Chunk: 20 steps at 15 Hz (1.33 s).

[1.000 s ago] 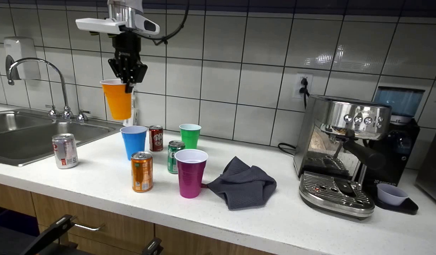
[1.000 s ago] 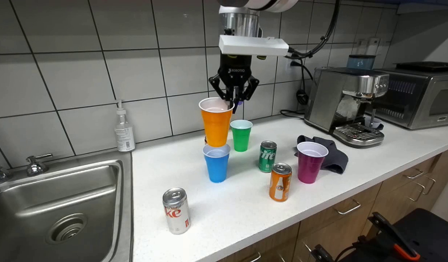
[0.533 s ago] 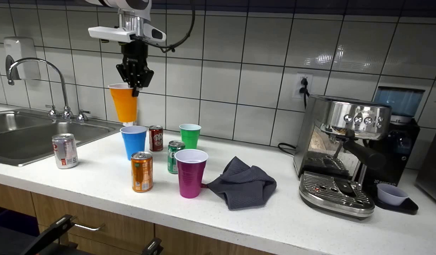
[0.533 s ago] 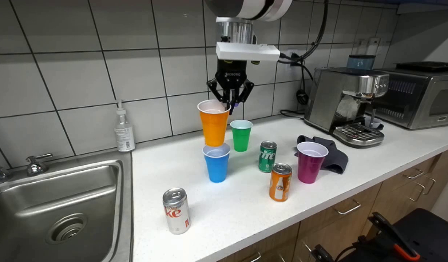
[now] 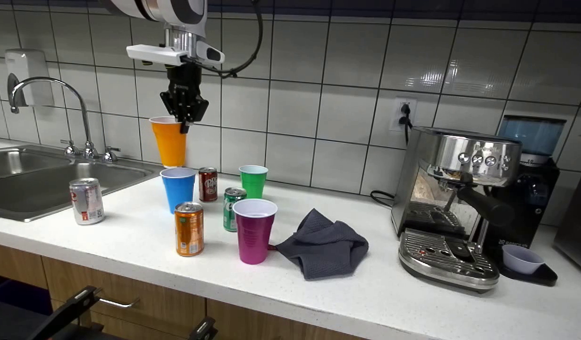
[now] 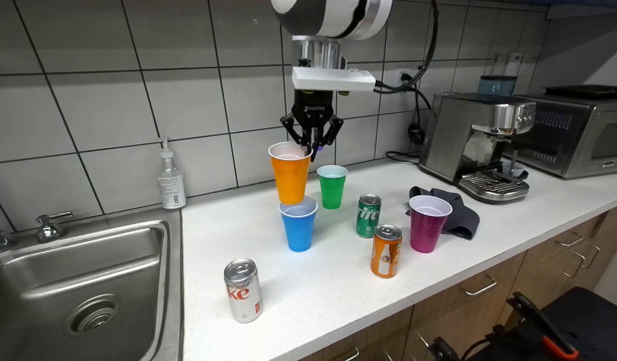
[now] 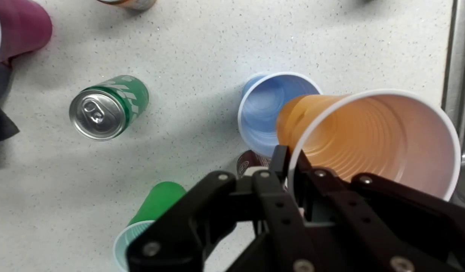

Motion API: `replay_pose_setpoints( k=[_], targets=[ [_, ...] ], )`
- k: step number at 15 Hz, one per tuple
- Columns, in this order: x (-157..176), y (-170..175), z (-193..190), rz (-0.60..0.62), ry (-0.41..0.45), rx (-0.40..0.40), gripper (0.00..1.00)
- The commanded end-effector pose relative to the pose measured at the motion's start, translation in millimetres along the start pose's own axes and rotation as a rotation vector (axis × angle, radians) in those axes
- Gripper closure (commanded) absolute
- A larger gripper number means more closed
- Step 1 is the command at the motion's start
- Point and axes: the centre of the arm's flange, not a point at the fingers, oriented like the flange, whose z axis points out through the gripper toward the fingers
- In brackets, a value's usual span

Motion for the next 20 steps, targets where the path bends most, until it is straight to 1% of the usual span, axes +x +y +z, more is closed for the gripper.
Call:
replay_pose_setpoints(
  k=[1,10,20],
  targets=[
    [14.9,0.6,1.7,-0.025,-0.018,0.001,0.98],
    [19.1,0.6,21.8,-0.02,-0.04,-0.016,0.98],
    [20.4,5.4,43.7,-0.026,-0.058,-0.053,0.98]
  ],
)
